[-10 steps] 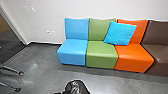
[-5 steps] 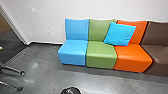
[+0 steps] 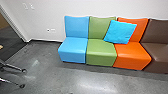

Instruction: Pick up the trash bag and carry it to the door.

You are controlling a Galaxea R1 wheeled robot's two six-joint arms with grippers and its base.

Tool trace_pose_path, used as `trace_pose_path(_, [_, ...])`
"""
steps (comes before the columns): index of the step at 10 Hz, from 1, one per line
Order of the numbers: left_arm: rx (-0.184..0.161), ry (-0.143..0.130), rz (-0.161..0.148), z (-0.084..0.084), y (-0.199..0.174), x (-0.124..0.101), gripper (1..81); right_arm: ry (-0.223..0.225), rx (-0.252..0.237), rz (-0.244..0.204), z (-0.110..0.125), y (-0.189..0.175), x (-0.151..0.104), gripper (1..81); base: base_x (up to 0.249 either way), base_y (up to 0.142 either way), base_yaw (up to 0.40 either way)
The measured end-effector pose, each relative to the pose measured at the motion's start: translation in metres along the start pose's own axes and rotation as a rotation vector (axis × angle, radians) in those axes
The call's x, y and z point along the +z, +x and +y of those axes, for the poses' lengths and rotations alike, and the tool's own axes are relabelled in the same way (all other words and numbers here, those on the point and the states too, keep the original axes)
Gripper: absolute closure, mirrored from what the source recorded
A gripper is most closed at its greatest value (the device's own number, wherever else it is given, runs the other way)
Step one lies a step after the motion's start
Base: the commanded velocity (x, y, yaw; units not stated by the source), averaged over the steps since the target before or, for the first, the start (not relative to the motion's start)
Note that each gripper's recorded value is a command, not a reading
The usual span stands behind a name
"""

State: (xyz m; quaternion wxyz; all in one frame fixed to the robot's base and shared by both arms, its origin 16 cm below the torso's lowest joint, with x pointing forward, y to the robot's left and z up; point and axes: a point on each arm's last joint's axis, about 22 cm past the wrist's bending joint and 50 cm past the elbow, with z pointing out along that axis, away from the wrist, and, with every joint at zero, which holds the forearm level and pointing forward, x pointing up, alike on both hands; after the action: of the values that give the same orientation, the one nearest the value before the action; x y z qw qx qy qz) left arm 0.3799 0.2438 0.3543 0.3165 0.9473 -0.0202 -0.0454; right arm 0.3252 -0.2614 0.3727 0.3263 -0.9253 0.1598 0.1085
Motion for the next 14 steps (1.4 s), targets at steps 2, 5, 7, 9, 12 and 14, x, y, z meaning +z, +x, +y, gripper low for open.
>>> trace_pose_path(2, [0.007, 0.002, 0.003, 0.006, -0.041, -0.011, 81.1, -0.001, 0.002, 0.008, -0.004, -0.02, -0.012, 1.0, 0.0, 0.0, 0.0])
trace_pose_path(5, [0.01, 0.023, 0.036, 0.014, -0.09, -0.026, 81.1, -0.021, 0.026, 0.02, 0.004, -0.069, -0.027, 1.0, 0.0, 0.0, 0.0])
trace_pose_path(7, [0.017, 0.019, 0.045, 0.029, -0.126, -0.026, 81.1, -0.049, 0.05, 0.035, 0.017, -0.101, -0.028, 1.0, 0.0, 0.0, 0.0])
trace_pose_path(9, [0.017, 0.024, 0.04, 0.041, -0.163, -0.019, 81.1, -0.069, 0.06, 0.037, 0.024, -0.135, -0.018, 1.0, 0.0, 0.0, 0.0])
trace_pose_path(12, [-0.007, 0.09, 0.038, 0.026, -0.201, -0.015, 81.1, -0.093, 0.081, 0.026, 0.03, -0.182, 0.001, 1.0, 0.0, 0.0, 0.0])
trace_pose_path(14, [-0.029, 0.064, 0.014, 0.051, -0.236, -0.003, 81.1, -0.097, 0.093, -0.01, 0.028, -0.22, 0.006, 1.0, 0.0, 0.0, 0.0])
